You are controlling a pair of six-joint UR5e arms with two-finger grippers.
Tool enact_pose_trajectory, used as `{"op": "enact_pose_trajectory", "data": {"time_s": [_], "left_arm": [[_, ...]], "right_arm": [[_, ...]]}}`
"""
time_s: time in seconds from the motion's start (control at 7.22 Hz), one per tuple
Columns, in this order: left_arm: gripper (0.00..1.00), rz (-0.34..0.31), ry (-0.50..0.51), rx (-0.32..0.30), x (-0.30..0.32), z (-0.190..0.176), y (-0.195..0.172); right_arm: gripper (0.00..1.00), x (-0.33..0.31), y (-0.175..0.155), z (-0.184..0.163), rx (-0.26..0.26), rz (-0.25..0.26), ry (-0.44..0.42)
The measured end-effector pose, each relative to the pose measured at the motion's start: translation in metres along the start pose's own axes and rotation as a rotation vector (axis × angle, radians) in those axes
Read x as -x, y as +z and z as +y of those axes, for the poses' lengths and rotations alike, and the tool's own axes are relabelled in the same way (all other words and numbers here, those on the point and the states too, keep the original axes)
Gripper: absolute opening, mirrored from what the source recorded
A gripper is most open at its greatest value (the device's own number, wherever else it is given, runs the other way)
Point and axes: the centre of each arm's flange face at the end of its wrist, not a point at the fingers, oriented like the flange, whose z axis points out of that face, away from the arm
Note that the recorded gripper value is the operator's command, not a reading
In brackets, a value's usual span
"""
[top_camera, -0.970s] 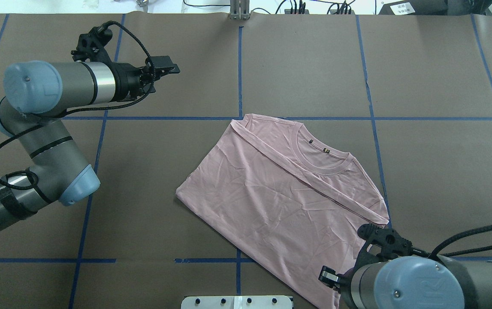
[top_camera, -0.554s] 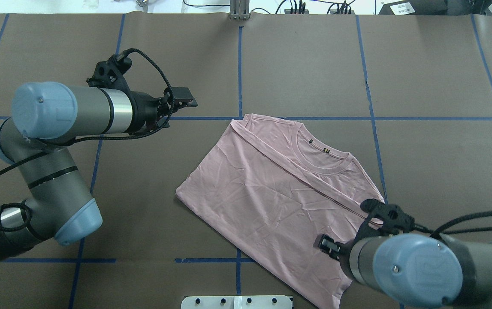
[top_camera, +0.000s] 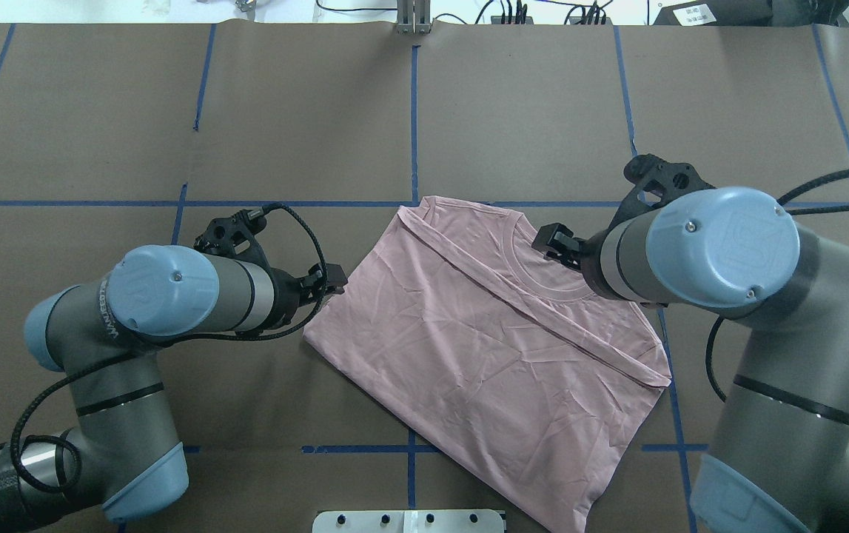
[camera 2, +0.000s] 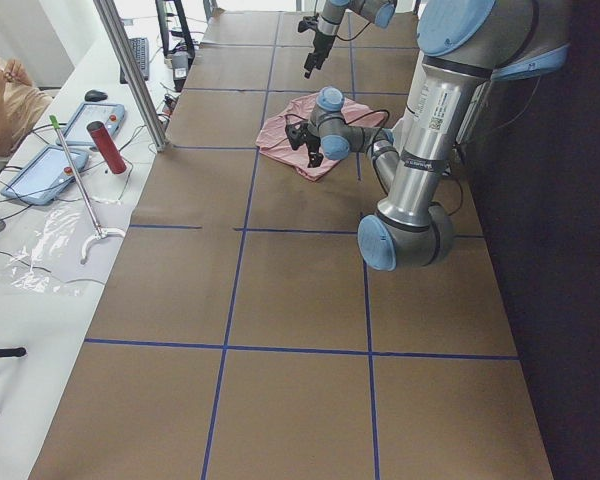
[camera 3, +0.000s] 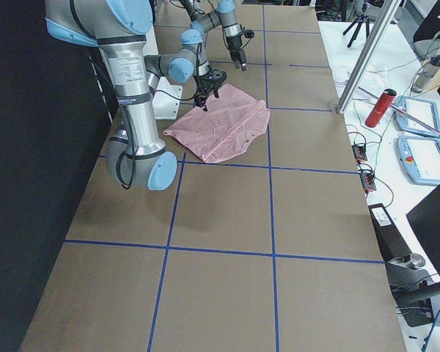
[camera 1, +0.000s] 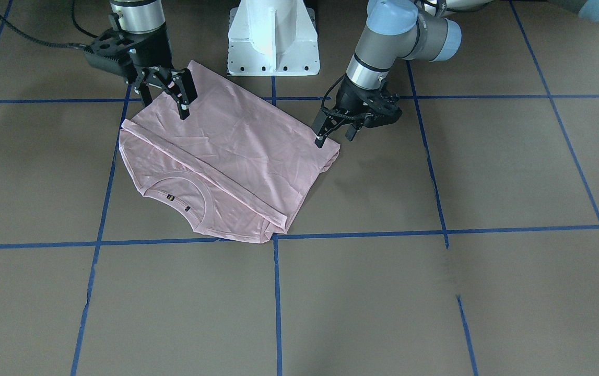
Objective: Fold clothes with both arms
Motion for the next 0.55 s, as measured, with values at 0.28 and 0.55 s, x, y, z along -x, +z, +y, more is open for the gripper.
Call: {"op": "enact_pose_trajectory", "data": {"time_s": [0.28, 0.55], "left_arm": [[0.82, -0.060, 0.006, 0.005, 0.019, 0.009, 0.024], [0.61, -0.075, 0.012, 0.015, 0.022, 0.017, 0.032]], "right_arm": [[1.00, 0.009, 0.013, -0.012, -0.004, -0.015, -0.002], [1.00, 0.012, 0.016, -0.013, -0.003, -0.017, -0.003]]}}
